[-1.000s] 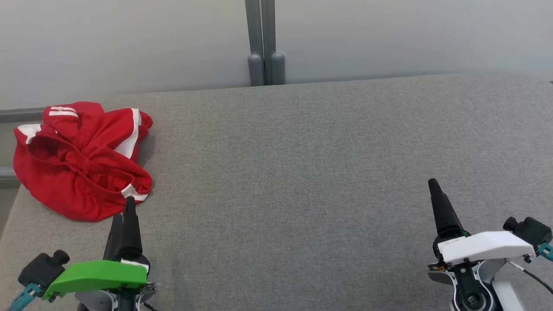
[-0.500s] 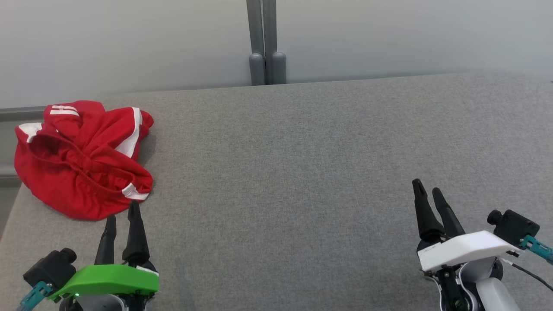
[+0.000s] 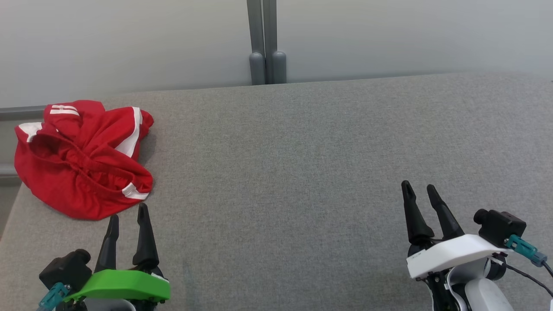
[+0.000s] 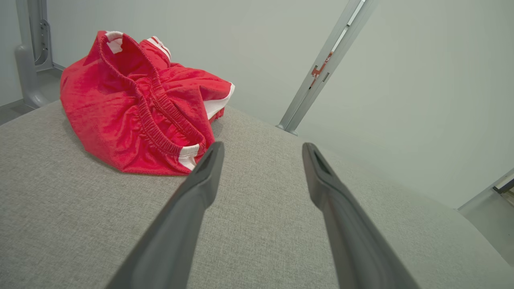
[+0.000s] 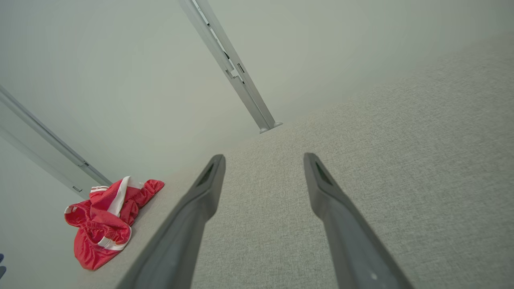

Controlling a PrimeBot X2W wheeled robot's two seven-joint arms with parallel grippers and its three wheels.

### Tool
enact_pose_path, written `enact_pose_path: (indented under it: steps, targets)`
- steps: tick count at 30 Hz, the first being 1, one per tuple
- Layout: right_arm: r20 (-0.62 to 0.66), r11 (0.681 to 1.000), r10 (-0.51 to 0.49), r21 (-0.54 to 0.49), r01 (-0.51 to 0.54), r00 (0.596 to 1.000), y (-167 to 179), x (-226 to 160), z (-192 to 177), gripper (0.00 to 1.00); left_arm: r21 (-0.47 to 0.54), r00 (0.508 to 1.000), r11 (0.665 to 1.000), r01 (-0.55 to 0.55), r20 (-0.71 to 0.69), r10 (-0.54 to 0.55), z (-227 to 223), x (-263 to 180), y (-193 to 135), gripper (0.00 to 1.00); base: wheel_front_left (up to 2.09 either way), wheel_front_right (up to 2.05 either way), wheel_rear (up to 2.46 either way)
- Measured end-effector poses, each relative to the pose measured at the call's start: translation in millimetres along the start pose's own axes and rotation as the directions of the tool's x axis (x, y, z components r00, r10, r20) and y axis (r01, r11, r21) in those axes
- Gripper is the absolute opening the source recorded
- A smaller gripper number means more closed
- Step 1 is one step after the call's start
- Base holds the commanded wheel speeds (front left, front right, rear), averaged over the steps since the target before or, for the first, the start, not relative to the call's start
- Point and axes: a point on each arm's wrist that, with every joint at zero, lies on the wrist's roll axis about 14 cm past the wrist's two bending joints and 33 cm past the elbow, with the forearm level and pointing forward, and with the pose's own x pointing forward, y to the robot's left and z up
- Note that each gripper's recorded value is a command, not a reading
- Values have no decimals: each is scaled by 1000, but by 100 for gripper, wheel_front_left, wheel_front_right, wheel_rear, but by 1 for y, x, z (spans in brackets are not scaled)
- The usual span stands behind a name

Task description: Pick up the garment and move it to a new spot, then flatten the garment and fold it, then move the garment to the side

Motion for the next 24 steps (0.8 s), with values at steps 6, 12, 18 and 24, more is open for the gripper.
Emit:
enact_pose_path:
  steps: [6, 12, 18, 24]
  targets:
    - [0, 997, 20, -68, -20, 1000, 5, 0, -1, 100, 59, 1000, 998, 3, 0, -3, -3, -2, -1, 100, 0, 0, 0]
    - [-4, 991, 39, -130, -39, 999, 9, -1, -4, 100, 117, 1000, 993, 6, 2, -6, -5, -4, 0, 100, 0, 0, 0]
    - [-8, 981, 57, -186, -58, 998, 13, -1, -6, 100, 171, 1000, 985, 15, 8, -17, -5, -5, -2, 100, 0, 0, 0]
    - [-8, 968, 76, -237, -76, 997, 17, -1, -7, 100, 216, 999, 976, 23, 16, -27, -4, -7, -3, 100, 0, 0, 0]
